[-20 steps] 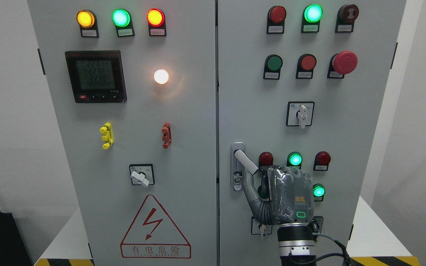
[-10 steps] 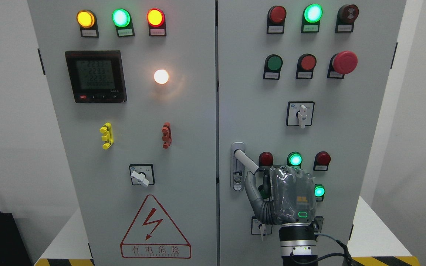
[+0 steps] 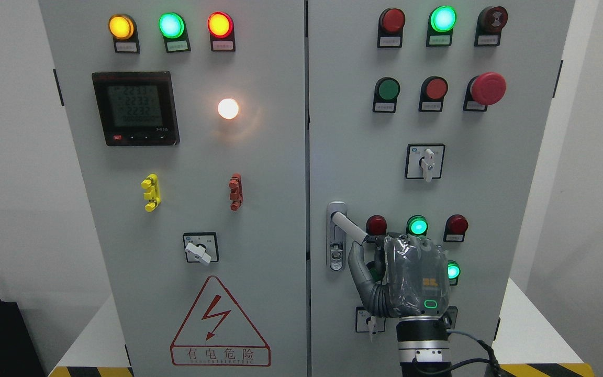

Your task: Release door handle

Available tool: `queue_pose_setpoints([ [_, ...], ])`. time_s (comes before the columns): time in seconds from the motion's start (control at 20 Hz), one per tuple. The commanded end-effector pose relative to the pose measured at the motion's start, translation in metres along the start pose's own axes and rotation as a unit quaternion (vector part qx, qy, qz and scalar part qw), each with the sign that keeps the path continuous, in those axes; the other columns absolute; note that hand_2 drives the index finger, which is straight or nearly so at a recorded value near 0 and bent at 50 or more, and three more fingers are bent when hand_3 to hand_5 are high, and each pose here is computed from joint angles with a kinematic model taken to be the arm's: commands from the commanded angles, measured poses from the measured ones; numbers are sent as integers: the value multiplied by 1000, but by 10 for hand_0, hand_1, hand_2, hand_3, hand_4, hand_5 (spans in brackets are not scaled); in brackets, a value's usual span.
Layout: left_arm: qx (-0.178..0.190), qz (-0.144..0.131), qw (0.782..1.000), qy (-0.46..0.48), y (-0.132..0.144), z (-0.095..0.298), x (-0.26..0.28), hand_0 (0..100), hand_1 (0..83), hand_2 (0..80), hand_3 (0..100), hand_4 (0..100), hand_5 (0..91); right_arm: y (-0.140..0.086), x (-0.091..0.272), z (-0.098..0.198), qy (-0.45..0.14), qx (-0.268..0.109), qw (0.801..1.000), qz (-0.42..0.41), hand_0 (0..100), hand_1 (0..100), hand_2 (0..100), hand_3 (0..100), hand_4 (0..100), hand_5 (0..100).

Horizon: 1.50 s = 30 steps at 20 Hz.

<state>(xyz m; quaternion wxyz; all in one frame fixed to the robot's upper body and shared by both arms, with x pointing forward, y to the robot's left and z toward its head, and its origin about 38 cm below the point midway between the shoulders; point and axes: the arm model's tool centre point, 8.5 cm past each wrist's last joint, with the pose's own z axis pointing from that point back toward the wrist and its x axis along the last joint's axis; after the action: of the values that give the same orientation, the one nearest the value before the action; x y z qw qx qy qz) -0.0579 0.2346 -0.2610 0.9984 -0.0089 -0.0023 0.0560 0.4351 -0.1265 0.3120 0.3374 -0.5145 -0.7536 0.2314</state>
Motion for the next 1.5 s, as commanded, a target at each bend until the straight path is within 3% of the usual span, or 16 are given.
queue_pose_setpoints([
  [0.0,0,-6,1000,11,0,1,-7,120,389,0,0,0,0,-1,-1,-1,0,-2,1000,1,631,275,1000,1000,1000,970],
  [1.45,0,-6,1000,11,0,1,-7,120,389,0,0,0,0,-7,-7,-7,-1,-17,1000,8,629,278,1000,1000,1000,961],
])
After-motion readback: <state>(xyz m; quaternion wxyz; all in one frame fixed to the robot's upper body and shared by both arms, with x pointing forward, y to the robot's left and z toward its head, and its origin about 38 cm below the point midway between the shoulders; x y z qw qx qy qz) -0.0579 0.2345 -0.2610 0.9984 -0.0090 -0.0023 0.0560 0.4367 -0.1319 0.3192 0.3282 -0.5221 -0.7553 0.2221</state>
